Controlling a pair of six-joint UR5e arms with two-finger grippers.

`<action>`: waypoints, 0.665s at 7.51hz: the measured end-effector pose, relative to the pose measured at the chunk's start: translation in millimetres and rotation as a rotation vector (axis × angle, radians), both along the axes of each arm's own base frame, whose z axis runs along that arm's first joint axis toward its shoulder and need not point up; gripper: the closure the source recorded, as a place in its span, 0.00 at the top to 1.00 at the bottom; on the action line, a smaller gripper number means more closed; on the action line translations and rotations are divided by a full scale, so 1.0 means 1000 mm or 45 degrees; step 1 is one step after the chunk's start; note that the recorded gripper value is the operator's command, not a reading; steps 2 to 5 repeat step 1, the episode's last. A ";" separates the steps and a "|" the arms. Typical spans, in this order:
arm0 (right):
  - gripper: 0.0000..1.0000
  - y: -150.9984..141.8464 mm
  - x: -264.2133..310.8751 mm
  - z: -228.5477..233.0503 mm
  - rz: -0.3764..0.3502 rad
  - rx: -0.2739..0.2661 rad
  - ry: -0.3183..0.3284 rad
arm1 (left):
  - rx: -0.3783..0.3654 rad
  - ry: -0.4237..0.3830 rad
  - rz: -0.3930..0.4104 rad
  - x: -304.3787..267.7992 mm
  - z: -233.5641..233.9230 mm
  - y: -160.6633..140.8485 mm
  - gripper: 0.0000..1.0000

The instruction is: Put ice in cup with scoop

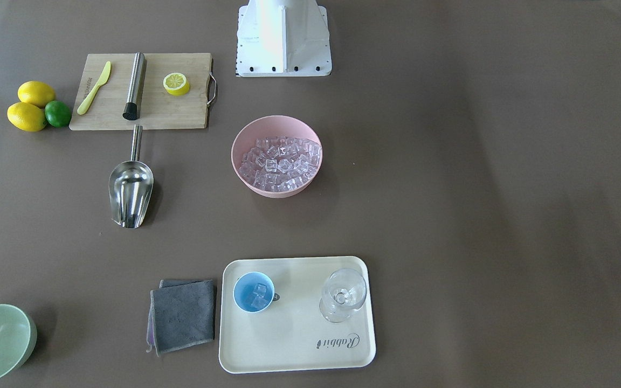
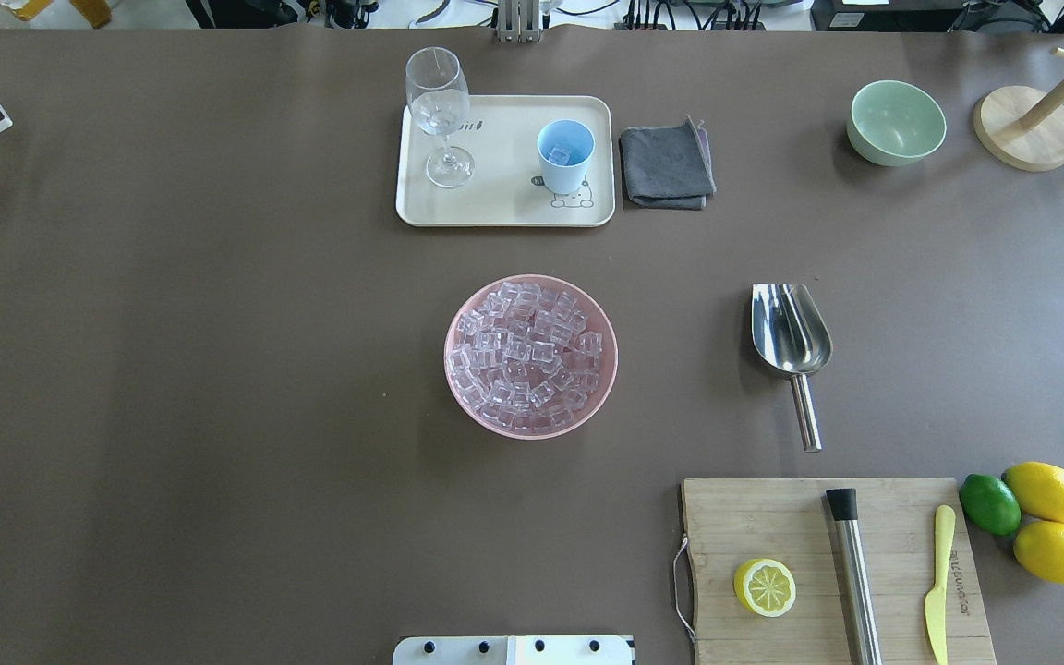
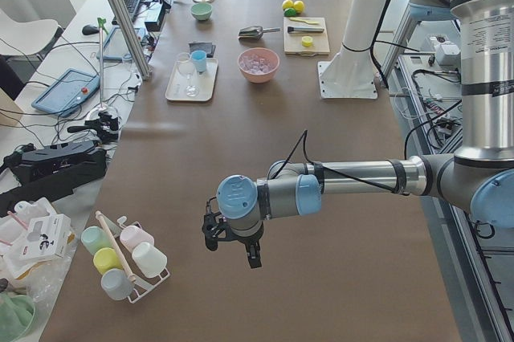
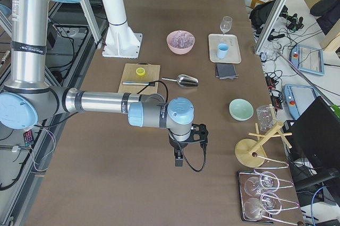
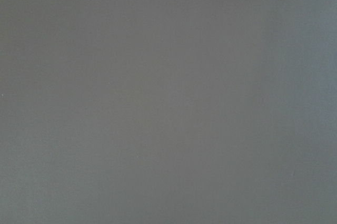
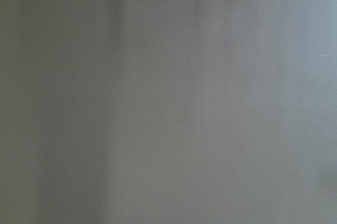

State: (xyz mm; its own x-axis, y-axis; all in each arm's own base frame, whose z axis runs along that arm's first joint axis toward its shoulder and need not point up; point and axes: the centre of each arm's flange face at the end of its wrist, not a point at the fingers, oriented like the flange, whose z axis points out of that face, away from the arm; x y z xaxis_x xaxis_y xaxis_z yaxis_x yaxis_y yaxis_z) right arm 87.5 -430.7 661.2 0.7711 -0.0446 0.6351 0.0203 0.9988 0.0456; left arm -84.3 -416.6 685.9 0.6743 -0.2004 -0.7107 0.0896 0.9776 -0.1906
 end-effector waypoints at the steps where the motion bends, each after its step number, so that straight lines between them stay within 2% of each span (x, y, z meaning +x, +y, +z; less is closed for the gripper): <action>1: 0.99 0.000 0.000 0.000 -0.001 0.001 0.003 | -0.001 0.000 0.000 0.000 0.000 0.000 0.98; 5: 0.99 0.000 0.000 0.000 -0.001 0.001 0.003 | -0.001 0.000 0.000 0.000 0.000 0.000 0.98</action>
